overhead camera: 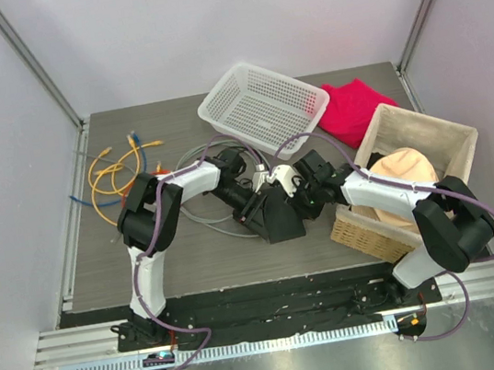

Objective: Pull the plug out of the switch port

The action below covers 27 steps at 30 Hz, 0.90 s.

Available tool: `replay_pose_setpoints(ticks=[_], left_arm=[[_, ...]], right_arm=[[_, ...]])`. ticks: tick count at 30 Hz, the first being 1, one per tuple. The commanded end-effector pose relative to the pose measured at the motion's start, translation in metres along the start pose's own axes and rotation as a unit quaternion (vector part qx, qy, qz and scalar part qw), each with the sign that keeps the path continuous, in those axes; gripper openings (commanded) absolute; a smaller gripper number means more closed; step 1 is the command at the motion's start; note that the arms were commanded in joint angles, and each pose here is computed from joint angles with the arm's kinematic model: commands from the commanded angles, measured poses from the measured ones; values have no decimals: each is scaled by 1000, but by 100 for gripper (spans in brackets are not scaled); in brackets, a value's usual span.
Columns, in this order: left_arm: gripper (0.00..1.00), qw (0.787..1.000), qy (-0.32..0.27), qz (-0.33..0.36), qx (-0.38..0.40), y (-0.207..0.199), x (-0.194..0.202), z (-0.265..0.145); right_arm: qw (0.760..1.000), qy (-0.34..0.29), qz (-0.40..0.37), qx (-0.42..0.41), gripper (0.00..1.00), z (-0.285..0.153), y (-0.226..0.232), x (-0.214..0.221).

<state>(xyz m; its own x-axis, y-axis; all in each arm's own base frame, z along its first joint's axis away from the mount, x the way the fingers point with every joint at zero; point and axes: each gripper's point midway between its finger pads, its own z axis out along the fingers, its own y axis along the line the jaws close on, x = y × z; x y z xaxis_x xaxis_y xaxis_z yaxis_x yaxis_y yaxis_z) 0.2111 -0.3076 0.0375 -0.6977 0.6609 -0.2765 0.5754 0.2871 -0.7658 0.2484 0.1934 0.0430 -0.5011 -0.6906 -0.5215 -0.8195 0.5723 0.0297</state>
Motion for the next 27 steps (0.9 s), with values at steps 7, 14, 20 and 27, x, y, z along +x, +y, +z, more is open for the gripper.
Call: replay_pose_setpoints(ticks=[7, 14, 20, 27], left_arm=[[45, 1000, 12, -8, 5, 10, -1, 8], [40, 1000, 17, -18, 3, 15, -2, 12], [26, 999, 22, -26, -1, 21, -1, 15], [0, 999, 30, -27, -10, 28, 0, 17]], right_arm=[[999, 33, 4, -1, 1, 0, 2, 22], [999, 35, 4, -2, 1, 2, 2, 22], [999, 33, 6, -1, 1, 3, 1, 20], [999, 35, 5, 0, 1, 2, 0, 19]])
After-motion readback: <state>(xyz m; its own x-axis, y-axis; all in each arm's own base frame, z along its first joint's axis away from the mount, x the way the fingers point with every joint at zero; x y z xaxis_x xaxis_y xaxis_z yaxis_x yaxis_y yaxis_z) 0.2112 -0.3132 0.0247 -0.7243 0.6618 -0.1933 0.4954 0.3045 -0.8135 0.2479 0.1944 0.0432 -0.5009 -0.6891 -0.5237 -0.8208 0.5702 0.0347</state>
